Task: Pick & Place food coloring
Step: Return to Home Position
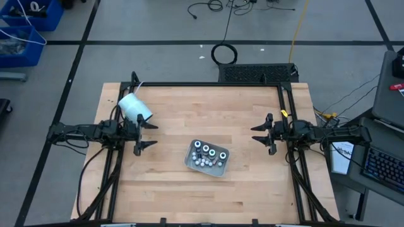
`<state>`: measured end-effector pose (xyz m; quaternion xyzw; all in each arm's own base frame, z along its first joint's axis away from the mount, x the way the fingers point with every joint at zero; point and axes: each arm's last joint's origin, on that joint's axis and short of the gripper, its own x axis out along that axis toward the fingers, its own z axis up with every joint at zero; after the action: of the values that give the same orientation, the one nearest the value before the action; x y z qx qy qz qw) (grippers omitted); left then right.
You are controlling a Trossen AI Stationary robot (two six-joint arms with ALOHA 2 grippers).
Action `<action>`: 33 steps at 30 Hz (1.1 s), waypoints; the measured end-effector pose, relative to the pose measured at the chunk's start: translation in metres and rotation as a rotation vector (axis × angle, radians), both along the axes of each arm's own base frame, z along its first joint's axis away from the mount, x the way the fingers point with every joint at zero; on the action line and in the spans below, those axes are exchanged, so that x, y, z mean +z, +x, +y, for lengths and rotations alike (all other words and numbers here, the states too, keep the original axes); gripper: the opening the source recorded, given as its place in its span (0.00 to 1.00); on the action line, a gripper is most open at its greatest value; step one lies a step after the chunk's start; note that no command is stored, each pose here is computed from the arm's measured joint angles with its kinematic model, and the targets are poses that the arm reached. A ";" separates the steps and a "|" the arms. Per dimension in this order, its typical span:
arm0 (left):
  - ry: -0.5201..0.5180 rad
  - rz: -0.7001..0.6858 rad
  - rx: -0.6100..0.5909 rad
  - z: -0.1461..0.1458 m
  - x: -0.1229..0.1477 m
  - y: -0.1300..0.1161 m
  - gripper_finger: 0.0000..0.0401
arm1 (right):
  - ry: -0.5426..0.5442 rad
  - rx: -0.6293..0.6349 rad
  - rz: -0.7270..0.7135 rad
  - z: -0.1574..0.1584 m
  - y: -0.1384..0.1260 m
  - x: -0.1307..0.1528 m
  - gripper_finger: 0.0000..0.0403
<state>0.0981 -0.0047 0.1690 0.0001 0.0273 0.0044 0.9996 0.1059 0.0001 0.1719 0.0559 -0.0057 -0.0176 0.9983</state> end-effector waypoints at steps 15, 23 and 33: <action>0.000 0.000 0.000 0.000 0.000 0.000 0.79 | 0.000 0.000 0.000 0.000 0.000 0.000 0.42; 0.000 0.000 0.000 0.000 0.000 0.000 0.79 | 0.000 0.000 0.000 0.000 0.000 0.000 0.42; 0.000 0.000 0.000 0.000 0.000 0.000 0.80 | 0.000 0.000 0.000 0.000 0.000 0.000 0.42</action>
<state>0.0981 -0.0047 0.1690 0.0001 0.0273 0.0044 0.9996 0.1059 0.0001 0.1719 0.0559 -0.0057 -0.0176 0.9983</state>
